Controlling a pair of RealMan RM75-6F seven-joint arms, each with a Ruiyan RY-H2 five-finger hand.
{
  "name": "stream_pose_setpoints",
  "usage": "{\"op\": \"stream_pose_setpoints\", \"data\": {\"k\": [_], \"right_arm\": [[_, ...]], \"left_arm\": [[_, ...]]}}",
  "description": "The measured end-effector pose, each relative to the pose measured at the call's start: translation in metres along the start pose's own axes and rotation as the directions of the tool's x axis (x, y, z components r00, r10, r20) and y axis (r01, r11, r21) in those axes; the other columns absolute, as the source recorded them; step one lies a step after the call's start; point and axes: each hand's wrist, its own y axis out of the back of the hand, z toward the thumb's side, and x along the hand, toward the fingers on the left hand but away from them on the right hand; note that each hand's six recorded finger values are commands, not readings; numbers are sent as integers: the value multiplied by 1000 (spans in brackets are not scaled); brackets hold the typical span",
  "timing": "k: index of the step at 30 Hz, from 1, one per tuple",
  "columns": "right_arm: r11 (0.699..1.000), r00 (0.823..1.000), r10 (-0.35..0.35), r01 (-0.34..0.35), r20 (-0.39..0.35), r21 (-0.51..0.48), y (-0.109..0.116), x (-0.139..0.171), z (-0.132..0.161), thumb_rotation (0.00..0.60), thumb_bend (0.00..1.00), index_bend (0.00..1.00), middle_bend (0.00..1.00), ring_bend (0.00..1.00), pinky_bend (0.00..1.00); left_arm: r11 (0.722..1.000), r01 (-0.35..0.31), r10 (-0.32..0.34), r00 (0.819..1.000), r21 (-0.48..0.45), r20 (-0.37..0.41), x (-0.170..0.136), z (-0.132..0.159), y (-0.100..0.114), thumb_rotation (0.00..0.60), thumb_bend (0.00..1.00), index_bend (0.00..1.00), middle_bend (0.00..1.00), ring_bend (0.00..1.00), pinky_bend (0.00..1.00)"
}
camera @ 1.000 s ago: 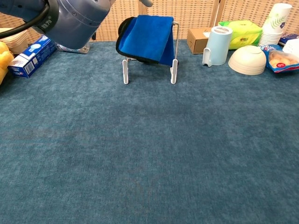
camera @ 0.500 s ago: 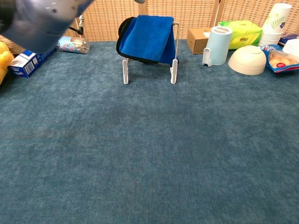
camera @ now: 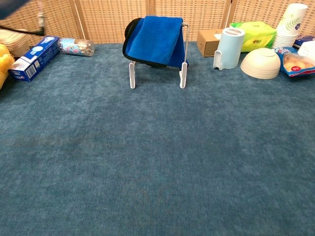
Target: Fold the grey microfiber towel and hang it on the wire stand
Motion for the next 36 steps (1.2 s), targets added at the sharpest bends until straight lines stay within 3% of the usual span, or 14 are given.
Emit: {"op": "stream_pose_setpoints", "data": {"k": [8, 15, 20, 28, 36], "right_arm": [[999, 999, 32, -31, -34, 19, -8, -9, 11, 600, 281, 95, 59, 0, 0], [998, 997, 56, -54, -58, 36, -15, -13, 21, 600, 281, 98, 59, 0, 0], [997, 995, 68, -65, -66, 46, -19, -15, 26, 600, 282, 101, 60, 0, 0], [995, 994, 79, -74, -73, 71, -24, -15, 31, 600, 282, 101, 60, 0, 0], [991, 994, 91, -84, -66, 103, -29, -12, 31, 600, 281, 98, 48, 0, 0]], "left_arm": [[999, 8, -10, 998, -32, -65, -64, -43, 22, 600, 173, 260, 104, 0, 0], [1000, 30, -30, 987, -4, -157, -147, -90, 40, 600, 173, 258, 108, 0, 0], [999, 47, -43, 980, 15, -195, -197, -108, 49, 600, 174, 259, 115, 0, 0], [994, 32, -3, 964, 103, -265, -263, -132, 69, 600, 174, 258, 115, 0, 0], [979, 21, 54, 933, 202, -355, -319, -152, 85, 600, 174, 258, 116, 0, 0]]}}
